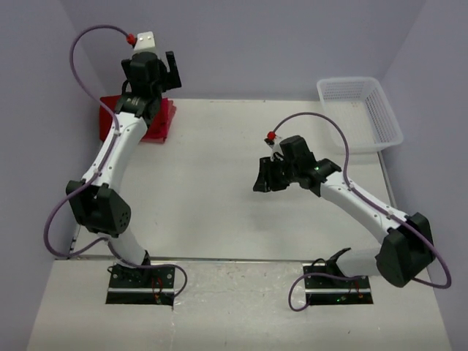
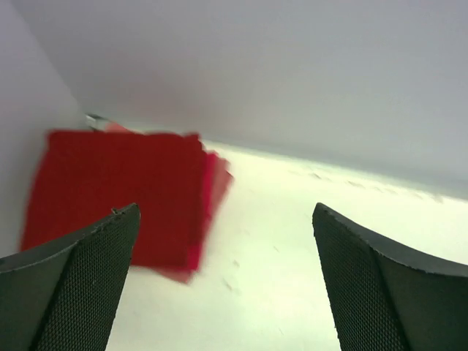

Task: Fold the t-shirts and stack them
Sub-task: Put the neatly folded tshirt into the corner of the board with the left arm

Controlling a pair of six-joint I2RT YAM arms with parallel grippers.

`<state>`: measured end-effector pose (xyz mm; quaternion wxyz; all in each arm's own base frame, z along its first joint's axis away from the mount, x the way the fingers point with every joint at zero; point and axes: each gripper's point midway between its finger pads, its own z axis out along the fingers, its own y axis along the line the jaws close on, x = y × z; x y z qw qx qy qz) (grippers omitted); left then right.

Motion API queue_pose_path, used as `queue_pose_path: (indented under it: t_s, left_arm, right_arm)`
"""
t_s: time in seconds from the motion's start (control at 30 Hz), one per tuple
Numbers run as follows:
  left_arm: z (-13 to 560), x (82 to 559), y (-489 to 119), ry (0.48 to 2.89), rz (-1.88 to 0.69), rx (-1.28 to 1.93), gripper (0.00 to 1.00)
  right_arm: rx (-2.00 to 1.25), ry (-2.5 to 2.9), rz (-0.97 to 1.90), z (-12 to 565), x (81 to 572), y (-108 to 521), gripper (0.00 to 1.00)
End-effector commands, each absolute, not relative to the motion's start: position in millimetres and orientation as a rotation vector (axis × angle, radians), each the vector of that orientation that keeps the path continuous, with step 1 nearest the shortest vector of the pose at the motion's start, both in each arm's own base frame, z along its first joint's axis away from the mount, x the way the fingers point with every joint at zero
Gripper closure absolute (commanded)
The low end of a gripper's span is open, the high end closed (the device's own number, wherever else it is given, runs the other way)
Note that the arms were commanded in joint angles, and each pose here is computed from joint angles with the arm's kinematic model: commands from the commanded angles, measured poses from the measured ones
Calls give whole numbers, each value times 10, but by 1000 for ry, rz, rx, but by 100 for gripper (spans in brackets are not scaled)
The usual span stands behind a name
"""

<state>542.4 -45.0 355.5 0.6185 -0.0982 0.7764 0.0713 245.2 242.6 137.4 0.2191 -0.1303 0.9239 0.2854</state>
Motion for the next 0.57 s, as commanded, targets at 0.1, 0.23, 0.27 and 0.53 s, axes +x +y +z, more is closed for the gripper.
queue_pose_path:
  t_s: [0.1, 0.23, 0.27, 0.53]
  left_arm:
    - [2961, 4779, -1630, 1899, -393, -130, 0]
    - [2515, 4232, -2211, 1987, -352, 45, 0]
    - [2471, 4134, -2262, 1991, -333, 77, 0]
    - [2178, 3391, -2581, 2005, -365, 159, 0]
  right_arm:
    - [-389, 2197, 859, 2094, 2553, 2447, 58]
    - [-368, 2130, 862, 2187, 2515, 2383, 58]
    - [-359, 2130, 852, 2141, 2496, 2354, 57]
    - [-330, 2008, 878, 2379, 2437, 2286, 58]
